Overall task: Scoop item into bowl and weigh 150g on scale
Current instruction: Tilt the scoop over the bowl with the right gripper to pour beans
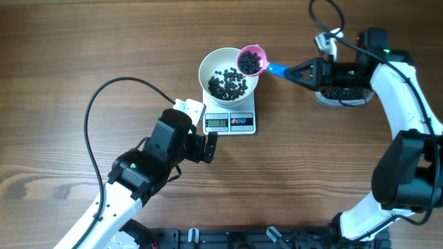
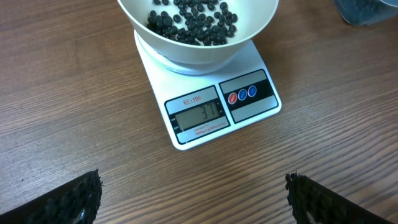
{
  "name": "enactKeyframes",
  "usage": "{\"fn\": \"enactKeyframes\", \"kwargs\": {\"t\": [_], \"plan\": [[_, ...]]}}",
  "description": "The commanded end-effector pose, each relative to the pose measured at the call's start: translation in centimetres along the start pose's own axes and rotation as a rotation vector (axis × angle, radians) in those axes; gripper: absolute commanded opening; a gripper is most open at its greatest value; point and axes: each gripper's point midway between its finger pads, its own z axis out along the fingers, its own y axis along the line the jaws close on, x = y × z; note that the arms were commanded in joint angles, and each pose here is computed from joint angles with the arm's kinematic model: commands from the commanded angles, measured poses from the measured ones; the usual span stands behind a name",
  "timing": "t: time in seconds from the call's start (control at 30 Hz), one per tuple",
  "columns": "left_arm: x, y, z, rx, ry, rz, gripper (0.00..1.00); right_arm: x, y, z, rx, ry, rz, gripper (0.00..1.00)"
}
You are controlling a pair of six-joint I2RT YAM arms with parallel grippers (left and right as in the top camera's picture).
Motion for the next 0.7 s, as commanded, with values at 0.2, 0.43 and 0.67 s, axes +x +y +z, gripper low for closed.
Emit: {"fn": "enactKeyframes", "kwargs": {"t": [0.2,0.43,0.67], "plan": [[0.1,0.4,0.1,-0.017,0.001,0.016,1.00,0.4,-2.4,1.2,0.230,0.049,-0.103,0.04],[0.1,0.4,0.1,-0.017,0.001,0.016,1.00,-0.6,-0.5,1.6,0.337,0.026,-0.288,0.04],[0.1,0.4,0.1,-0.017,0.001,0.016,1.00,-1.0,-1.7,3.5,0.483,0.058,-0.417,0.04]]}}
